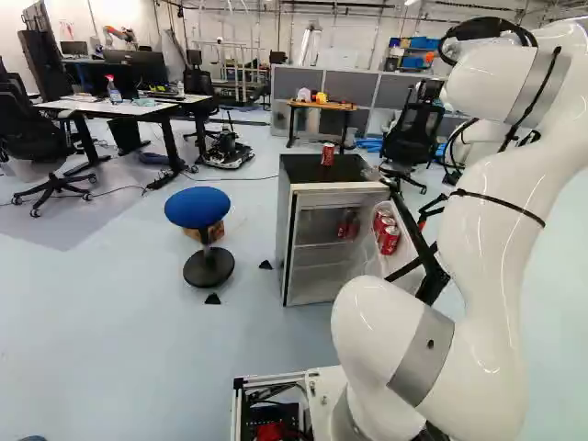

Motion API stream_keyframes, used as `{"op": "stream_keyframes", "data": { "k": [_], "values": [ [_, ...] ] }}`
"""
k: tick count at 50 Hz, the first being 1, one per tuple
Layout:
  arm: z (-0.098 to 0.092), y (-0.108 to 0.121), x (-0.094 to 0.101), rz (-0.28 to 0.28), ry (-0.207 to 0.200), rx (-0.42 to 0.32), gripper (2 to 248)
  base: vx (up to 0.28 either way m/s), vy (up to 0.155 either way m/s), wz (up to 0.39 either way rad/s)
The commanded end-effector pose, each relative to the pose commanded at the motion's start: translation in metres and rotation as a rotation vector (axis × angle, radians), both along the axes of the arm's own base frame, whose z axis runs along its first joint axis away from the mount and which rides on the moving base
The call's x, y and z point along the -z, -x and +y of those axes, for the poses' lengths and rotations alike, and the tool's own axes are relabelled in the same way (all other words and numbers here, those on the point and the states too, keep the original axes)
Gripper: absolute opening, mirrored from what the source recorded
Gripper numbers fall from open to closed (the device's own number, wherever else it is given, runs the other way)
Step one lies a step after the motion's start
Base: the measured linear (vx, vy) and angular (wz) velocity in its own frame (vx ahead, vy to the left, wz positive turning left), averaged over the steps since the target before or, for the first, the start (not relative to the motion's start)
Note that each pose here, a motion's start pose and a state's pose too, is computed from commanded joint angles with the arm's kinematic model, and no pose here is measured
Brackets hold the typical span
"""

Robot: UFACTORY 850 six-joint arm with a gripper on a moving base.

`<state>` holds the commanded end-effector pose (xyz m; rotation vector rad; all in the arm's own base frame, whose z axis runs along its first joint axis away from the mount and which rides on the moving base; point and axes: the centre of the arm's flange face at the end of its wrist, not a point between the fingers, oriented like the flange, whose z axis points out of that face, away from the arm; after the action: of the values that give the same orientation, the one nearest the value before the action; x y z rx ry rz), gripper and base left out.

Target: Grab a drink from the fridge

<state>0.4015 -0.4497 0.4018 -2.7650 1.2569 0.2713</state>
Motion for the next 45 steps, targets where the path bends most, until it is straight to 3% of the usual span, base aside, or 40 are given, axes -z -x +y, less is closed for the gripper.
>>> {"op": "stream_keyframes", "data": {
  "k": [45],
  "values": [
    [0.055,0.011,0.007,-0.054,0.06,-0.049,247,0.0,0.0,0.0]
  ]
}}
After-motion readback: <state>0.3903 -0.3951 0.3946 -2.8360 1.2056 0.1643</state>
